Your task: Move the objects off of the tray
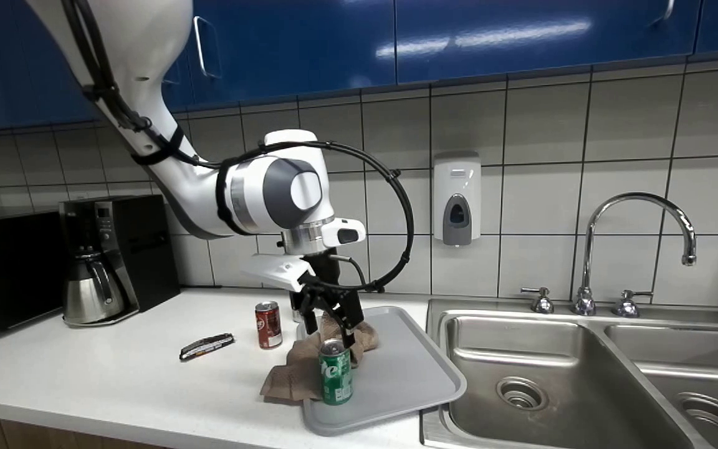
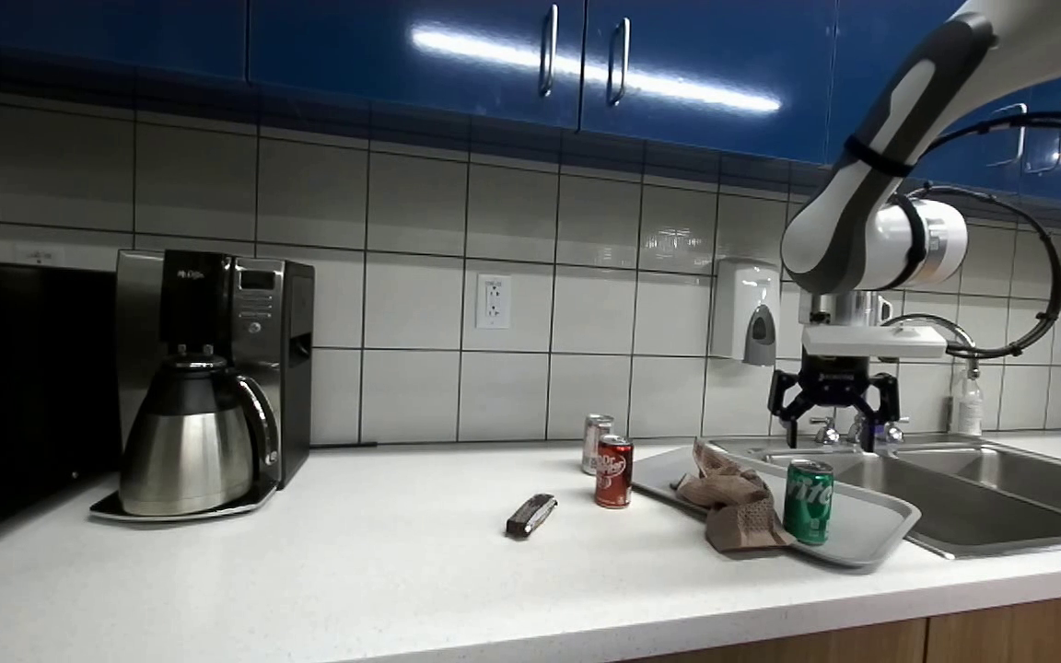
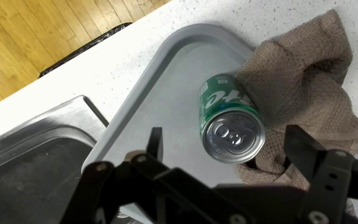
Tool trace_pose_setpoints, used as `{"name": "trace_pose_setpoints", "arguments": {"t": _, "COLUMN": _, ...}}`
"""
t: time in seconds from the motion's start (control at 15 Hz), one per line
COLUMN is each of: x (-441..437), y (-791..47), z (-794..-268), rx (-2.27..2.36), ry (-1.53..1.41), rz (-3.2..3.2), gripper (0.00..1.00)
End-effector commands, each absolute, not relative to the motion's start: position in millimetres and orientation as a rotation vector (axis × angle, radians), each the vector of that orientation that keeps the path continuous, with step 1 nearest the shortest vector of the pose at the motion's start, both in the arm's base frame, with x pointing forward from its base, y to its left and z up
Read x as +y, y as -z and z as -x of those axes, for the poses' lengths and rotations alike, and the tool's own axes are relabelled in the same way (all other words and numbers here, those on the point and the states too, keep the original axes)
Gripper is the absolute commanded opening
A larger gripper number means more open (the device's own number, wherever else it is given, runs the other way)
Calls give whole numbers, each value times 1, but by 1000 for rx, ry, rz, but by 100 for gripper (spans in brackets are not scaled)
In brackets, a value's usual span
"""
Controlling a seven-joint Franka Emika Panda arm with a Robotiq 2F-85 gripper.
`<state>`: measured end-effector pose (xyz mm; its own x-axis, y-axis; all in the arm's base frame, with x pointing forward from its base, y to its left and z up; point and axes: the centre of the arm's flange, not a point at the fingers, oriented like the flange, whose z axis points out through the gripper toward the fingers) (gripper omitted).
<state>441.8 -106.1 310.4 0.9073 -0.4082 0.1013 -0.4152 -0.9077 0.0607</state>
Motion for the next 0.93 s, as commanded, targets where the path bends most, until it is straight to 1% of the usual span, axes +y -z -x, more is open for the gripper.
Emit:
{"name": "trace_pose_setpoints", "arguments": {"t": 0.0, "x": -105, "y": -301, "z": -447, "rx": -655, "ry": -96, "rz": -2977, "gripper": 100}}
{"name": "trace_pose_setpoints", "arguments": {"t": 0.87, "x": -103, "y": -269, "z": -471, "rx": -665, "ry": -25, "rz": -2974, "gripper": 100}}
